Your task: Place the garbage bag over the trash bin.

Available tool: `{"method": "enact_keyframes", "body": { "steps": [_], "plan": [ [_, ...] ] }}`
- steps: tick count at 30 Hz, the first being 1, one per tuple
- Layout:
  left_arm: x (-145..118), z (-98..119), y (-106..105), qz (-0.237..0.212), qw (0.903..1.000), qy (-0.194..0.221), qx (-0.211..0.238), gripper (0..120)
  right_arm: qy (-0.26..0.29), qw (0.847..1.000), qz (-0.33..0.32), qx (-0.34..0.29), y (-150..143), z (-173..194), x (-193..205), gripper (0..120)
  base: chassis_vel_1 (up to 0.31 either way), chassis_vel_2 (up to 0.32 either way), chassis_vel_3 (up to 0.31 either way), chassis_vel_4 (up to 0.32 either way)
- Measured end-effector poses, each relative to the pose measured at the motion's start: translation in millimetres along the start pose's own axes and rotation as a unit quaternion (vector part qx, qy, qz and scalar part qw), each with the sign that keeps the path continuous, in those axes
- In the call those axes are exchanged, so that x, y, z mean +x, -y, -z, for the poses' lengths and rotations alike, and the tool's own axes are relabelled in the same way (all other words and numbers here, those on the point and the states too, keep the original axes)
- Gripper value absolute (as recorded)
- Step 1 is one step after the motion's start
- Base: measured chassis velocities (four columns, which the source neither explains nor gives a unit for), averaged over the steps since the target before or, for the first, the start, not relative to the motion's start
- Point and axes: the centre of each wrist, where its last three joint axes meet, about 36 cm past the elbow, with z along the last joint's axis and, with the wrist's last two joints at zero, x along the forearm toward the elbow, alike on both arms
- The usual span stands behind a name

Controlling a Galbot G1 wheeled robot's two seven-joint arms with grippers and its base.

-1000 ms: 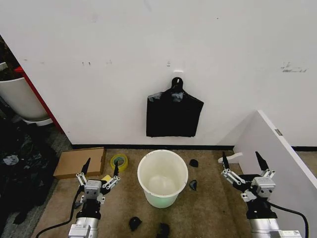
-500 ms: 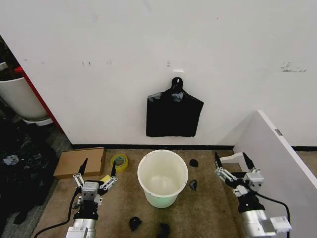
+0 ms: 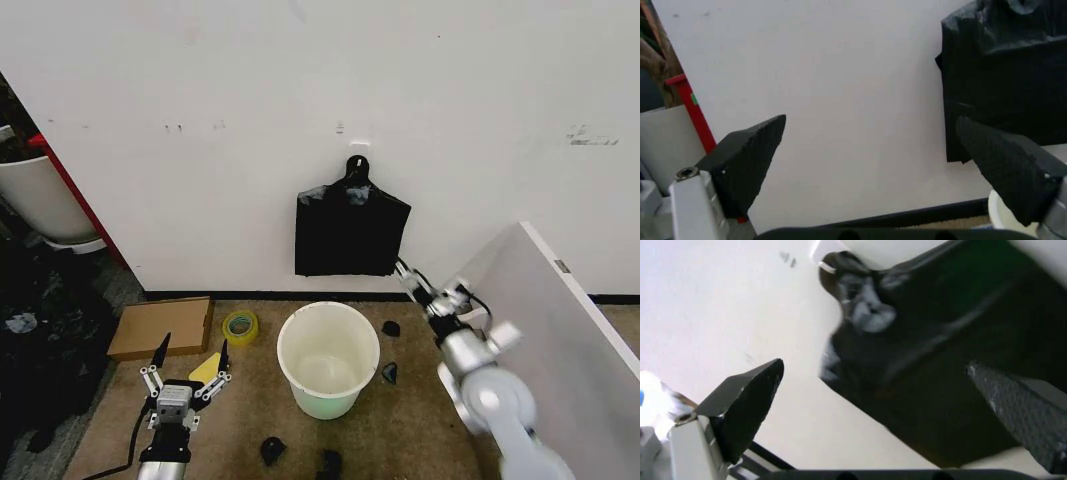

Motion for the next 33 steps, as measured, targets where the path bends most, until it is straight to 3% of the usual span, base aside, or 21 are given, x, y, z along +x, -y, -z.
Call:
{"method": "enact_keyframes", "body": {
  "steps": [4,8,17,23,33],
  "plan": [
    [5,2,4,0.008,0.9999,-0.006,-0.002,100,0.015,0.998,0.016,-0.058,4,-9,-55,100,0.0,0.0,0.0,0.0],
    [9,3,7,0.015,0.9998,-0.011,-0.002,100,0.028,0.996,0.022,-0.086,2,-14,-85,100,0.0,0.0,0.0,0.0],
    [17,10,12,0.027,0.9995,-0.016,0.002,100,0.042,0.995,0.029,-0.091,7,-13,-137,100,0.0,0.0,0.0,0.0],
    [18,13,14,0.035,0.9991,-0.019,0.011,100,0.037,0.996,0.034,-0.071,1,-12,-146,100,0.0,0.0,0.0,0.0],
    [17,13,17,0.036,0.9991,-0.018,0.014,100,0.021,0.999,0.004,-0.046,21,-24,-121,100,0.0,0.0,0.0,0.0]
  ]
}}
